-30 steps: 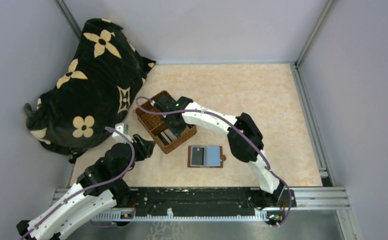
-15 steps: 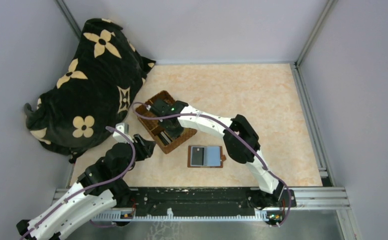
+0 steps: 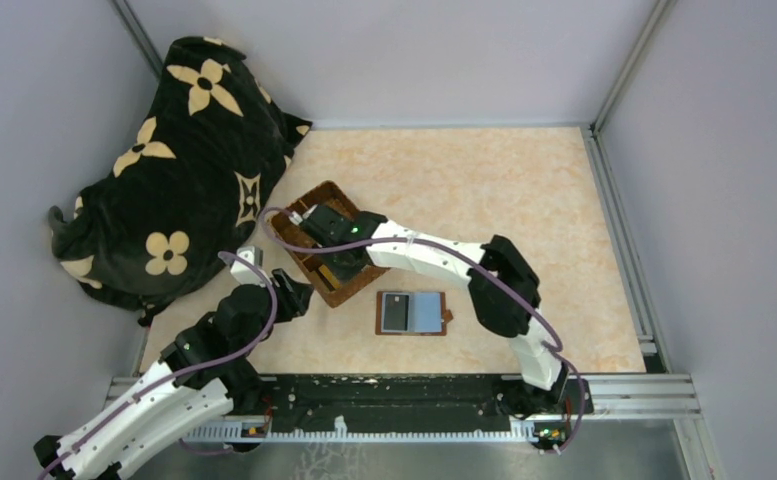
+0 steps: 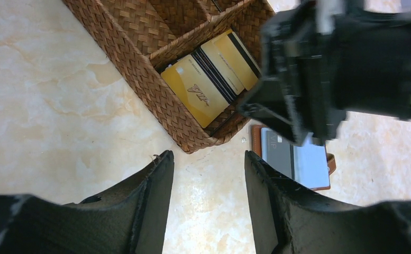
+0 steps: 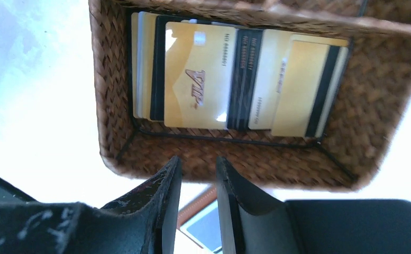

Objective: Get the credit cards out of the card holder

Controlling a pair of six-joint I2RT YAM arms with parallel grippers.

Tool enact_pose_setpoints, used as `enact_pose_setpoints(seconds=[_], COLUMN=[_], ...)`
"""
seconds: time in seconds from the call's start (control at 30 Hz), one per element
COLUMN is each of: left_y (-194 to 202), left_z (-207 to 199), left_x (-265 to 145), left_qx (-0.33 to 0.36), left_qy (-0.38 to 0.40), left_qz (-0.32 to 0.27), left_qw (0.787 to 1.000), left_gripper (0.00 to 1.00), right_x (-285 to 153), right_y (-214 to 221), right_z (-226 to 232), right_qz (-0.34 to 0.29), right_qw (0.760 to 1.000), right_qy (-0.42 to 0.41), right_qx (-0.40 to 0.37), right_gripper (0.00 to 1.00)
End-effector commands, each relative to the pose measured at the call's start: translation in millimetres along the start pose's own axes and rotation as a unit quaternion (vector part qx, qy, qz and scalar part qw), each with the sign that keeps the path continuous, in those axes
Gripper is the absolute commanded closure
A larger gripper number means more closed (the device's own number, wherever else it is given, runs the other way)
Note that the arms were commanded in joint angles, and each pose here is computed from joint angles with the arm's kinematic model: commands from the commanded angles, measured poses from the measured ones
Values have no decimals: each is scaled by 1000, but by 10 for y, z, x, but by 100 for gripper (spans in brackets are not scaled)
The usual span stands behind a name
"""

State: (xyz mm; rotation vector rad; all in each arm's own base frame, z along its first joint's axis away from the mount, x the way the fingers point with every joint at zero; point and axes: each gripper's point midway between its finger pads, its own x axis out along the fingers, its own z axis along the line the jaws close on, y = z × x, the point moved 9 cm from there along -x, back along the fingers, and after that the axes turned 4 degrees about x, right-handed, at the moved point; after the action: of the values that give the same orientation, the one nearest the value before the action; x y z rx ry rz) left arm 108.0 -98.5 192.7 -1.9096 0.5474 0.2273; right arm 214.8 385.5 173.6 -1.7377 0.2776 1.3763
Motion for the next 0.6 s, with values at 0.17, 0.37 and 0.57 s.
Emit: enact_pose_setpoints(seconds=[0.17,0.37,0.57], left_y=[-61,91,426], left_z=[-231,-541,-833], left_x=[4,166,373], left_qx=[51,55,50], left_qy=[120,226,292], left_qz=[-4,51,117], left_qw=[992,971,948], left_gripper=[46,95,100], right_x=[-1050,-1060,-898], right_y=[-60,631,1335], right_z=[-483,-1018,-1091], right_qz=[-227,-239,-197], right_qw=[962,939,944], right_qy=[52,49,48], right_qx=[140,241,260], right_gripper=[68,98,100])
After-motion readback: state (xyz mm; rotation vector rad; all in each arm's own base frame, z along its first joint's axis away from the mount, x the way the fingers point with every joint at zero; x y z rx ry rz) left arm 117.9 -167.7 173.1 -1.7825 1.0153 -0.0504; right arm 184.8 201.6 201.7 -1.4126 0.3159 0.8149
